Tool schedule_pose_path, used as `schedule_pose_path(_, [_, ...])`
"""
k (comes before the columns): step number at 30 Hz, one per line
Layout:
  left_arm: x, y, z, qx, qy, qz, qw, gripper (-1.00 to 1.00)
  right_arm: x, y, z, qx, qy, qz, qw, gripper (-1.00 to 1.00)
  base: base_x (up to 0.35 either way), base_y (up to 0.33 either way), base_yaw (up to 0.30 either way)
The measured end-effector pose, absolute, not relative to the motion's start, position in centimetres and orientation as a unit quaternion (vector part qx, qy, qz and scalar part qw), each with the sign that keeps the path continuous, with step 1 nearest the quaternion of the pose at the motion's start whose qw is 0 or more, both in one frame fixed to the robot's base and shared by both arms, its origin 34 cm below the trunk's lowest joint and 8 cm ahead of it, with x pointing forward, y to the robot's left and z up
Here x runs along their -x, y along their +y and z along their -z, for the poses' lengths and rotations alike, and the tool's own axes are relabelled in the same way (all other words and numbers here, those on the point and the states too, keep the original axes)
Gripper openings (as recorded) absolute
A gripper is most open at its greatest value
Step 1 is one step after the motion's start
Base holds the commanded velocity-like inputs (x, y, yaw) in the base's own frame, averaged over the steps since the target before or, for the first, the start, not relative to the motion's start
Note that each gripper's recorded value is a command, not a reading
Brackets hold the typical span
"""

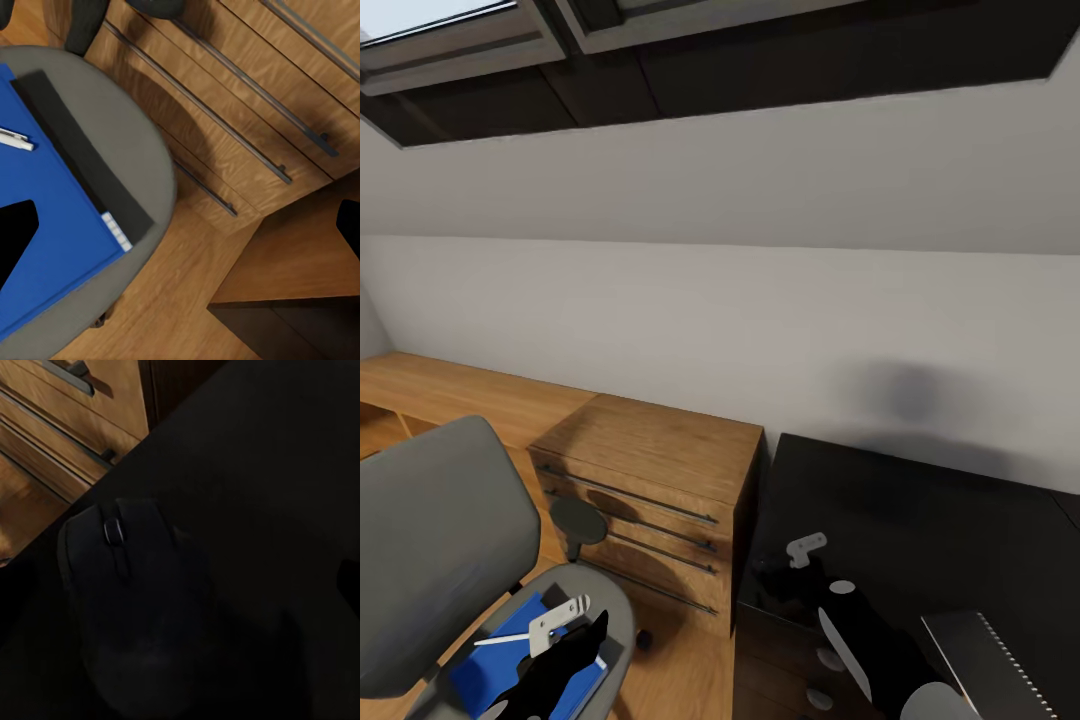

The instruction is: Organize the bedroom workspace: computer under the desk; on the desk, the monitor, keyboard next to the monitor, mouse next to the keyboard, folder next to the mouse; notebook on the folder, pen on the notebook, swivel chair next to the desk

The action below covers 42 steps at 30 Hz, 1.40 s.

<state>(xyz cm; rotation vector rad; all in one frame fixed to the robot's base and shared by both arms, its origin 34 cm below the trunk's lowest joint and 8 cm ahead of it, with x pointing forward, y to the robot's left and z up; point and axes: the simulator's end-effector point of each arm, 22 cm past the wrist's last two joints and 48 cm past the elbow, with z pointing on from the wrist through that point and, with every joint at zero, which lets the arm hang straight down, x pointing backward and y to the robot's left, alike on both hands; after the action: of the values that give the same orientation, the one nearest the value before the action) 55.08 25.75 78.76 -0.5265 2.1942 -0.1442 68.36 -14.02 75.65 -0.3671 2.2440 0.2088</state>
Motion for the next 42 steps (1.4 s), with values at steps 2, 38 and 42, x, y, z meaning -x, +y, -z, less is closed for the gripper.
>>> schedule_pose_path(2, [-55.1,25.7,-78.8,0.211,0.878,0.058,0.426,1.0,-68.3,-14.0,-75.6,0.146,0.894,-0.083,0.416,1.0,0.0,0.0,0.0])
schedule_pose_path(38, [-55.1,25.7,-78.8,0.21,0.878,0.058,0.426,1.0,-68.2,-13.9,-73.6,0.147,0.909,-0.077,0.383,1.0,0.0,0.0,0.0])
schedule_pose_path(42, [-55.1,25.7,-78.8,0.21,0.878,0.058,0.426,1.0,-68.3,-13.9,-73.6,0.147,0.909,-0.075,0.383,-1.0,0.0,0.0,0.0])
